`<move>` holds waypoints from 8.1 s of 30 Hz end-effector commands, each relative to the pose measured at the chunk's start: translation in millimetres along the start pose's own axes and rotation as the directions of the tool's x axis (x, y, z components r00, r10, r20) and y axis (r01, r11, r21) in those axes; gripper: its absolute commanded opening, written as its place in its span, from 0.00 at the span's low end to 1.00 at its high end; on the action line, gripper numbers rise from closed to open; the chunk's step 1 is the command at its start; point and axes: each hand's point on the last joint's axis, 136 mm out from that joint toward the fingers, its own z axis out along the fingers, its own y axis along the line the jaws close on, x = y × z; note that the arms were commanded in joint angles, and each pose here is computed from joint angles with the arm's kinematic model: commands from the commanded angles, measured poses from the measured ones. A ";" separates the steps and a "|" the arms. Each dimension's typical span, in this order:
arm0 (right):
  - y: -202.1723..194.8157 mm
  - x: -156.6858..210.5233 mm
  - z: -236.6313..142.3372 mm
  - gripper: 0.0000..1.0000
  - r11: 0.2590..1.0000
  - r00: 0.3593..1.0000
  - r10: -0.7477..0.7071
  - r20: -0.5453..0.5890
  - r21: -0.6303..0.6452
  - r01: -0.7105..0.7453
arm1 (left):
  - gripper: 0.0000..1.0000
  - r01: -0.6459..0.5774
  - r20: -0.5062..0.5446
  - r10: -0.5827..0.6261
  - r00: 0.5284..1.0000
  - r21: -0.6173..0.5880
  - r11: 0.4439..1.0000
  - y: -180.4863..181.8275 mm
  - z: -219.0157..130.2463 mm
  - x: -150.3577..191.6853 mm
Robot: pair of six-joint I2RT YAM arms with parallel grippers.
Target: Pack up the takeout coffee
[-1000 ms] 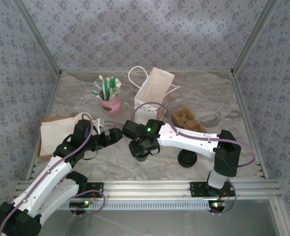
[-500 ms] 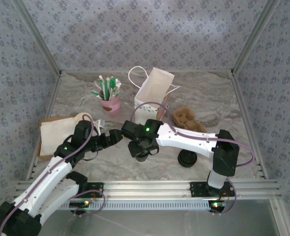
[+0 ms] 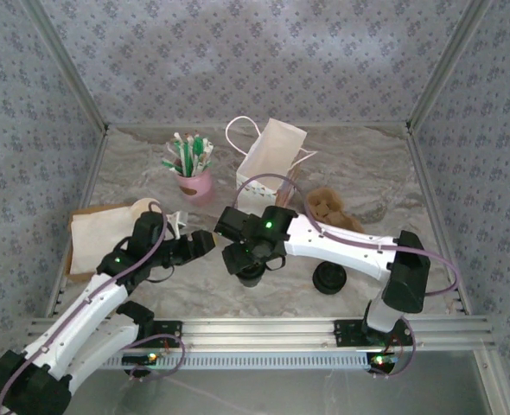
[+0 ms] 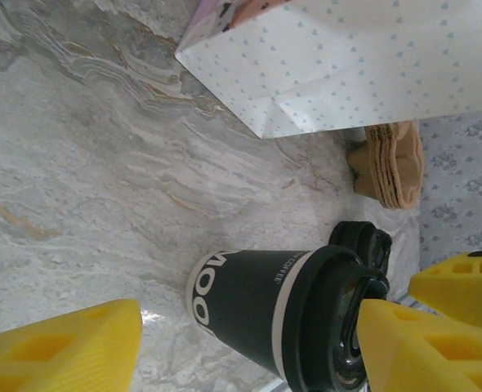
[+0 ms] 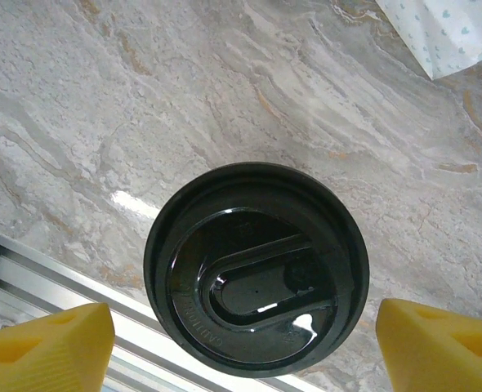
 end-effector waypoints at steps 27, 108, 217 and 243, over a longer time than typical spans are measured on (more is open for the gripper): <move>-54.5 11.3 6.6 0.00 0.793 0.913 0.394 0.102 -0.540 -0.282 | 0.40 -0.005 -0.222 0.015 0.975 0.046 0.999 -12.3 37.7 53.6; -44.2 50.1 20.7 0.00 0.818 0.923 0.382 0.044 -0.481 -0.316 | 0.44 -0.035 -0.230 0.043 0.972 0.042 0.999 -17.8 44.2 58.0; 60.4 -23.0 158.4 0.30 0.846 0.975 0.222 -0.014 -0.494 -0.200 | 0.90 -0.130 -0.007 0.135 0.991 -0.330 0.935 32.8 -36.6 -6.5; -43.0 41.5 7.8 0.82 0.934 0.939 0.249 0.238 -0.316 -0.168 | 0.97 -0.314 0.000 0.323 0.947 -0.225 0.922 -68.4 -70.2 -38.8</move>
